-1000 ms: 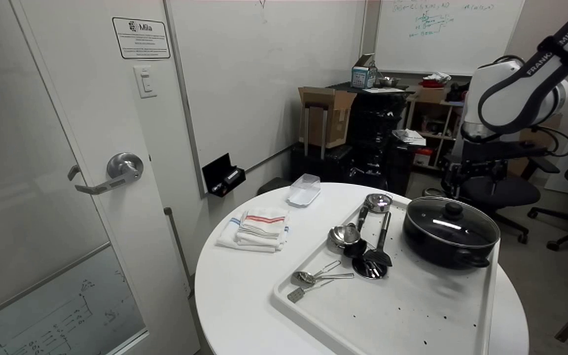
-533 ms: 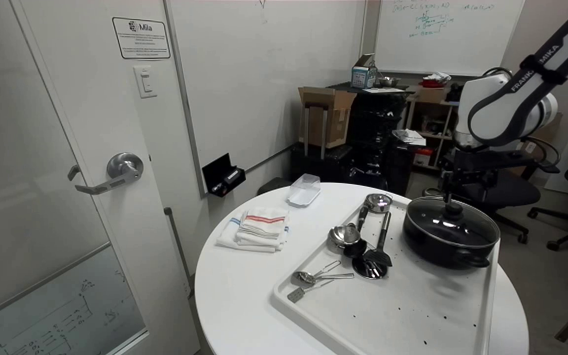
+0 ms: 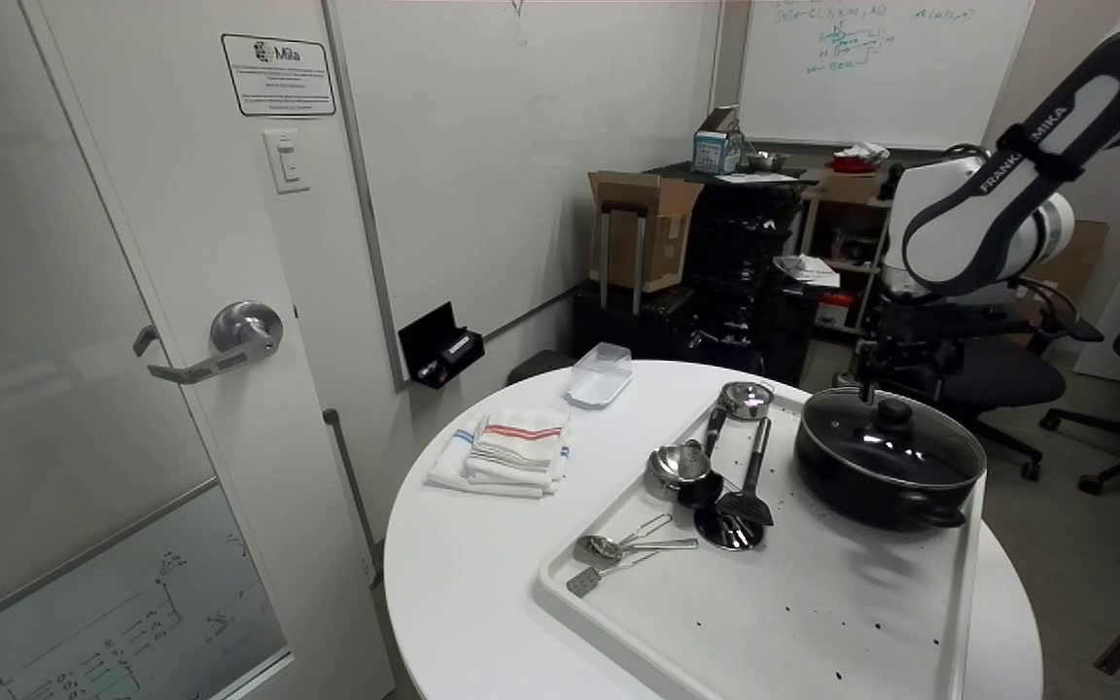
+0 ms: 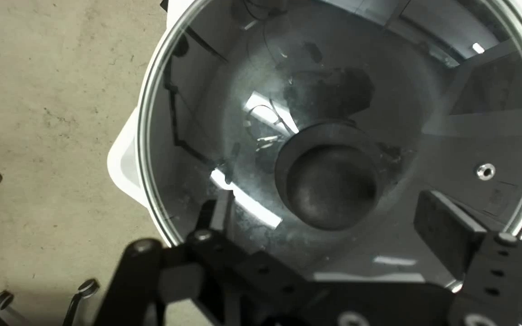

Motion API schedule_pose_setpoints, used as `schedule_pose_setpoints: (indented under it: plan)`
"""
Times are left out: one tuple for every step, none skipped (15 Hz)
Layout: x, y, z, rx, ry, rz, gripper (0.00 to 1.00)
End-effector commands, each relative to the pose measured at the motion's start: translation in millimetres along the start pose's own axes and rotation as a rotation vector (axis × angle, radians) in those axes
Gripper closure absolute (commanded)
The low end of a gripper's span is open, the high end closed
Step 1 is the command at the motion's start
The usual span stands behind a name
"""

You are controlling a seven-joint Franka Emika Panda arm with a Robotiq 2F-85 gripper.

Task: Remove the lid from the black pot

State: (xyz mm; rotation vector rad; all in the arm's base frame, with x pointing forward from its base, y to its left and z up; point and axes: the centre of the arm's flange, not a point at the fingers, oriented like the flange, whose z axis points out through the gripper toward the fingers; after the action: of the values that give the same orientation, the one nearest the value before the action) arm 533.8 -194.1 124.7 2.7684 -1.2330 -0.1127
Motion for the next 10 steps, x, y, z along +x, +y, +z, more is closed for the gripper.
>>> schedule_pose_setpoints:
  plan:
    - [6, -13, 10, 0.004, 0.004, 0.002, 0.0]
    - [5, -15, 11, 0.002, 0.002, -0.001, 0.0]
    - [5, -16, 13, -0.001, 0.001, -0.004, 0.0]
    - [5, -18, 14, -0.002, 0.001, -0.006, 0.0]
    - [5, -19, 15, -0.004, 0.001, -0.008, 0.0]
    - [5, -20, 17, -0.005, 0.0, -0.011, 0.0]
    - [4, -21, 18, -0.006, 0.0, -0.013, 0.25]
    - [4, -21, 18, -0.007, 0.0, -0.015, 0.26]
    - [3, -21, 19, -0.007, 0.0, -0.016, 0.33]
    - [2, -19, 21, -0.007, 0.0, -0.017, 0.4]
